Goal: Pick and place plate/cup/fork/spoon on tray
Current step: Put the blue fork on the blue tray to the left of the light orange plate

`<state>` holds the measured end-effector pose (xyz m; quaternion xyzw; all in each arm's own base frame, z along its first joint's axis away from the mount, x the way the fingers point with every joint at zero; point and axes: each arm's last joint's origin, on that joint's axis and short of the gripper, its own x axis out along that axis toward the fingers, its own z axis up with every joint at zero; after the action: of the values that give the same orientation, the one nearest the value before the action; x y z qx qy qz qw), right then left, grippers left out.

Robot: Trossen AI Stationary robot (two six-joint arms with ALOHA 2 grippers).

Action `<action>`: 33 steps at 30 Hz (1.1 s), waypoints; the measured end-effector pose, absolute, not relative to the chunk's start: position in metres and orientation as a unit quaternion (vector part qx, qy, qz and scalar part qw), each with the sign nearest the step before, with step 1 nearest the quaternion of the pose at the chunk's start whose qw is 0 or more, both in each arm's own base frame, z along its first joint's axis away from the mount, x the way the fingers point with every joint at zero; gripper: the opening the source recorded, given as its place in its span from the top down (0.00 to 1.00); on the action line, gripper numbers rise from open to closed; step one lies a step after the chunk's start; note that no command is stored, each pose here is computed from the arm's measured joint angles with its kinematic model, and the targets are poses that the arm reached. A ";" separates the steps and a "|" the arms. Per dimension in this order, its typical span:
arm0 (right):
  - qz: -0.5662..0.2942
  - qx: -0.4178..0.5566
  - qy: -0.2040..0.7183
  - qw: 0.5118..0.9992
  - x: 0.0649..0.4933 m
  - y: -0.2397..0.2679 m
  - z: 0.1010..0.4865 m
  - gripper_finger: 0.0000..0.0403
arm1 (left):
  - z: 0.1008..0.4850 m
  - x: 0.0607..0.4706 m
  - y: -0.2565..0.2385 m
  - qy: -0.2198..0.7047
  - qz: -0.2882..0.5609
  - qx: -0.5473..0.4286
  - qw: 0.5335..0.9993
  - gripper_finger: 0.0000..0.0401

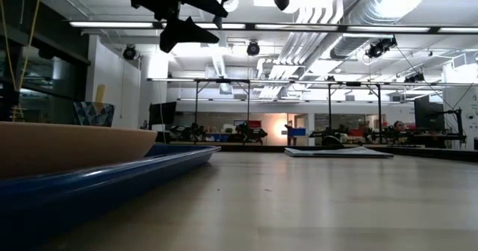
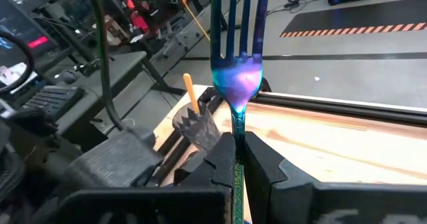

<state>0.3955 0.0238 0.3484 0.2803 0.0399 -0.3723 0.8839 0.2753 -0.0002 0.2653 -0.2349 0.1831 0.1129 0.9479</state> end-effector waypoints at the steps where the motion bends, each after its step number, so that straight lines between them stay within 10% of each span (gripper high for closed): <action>1: -0.372 0.281 0.040 0.884 0.395 0.024 0.349 1.00 | 0.265 0.275 0.000 0.185 0.116 -0.234 0.948 0.38; 17: -0.376 0.277 0.028 0.884 0.393 0.031 0.352 1.00 | 0.272 0.274 -0.015 0.148 0.208 -0.043 0.966 0.38; 33: -0.369 0.287 0.012 0.884 0.394 0.032 0.356 1.00 | 0.276 0.281 -0.017 0.088 0.220 -0.130 0.963 0.55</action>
<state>0.3940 0.0323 0.3557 0.2868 0.0117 -0.3691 0.8840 0.2807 -0.0173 0.2765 -0.1298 0.0875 0.2199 0.9629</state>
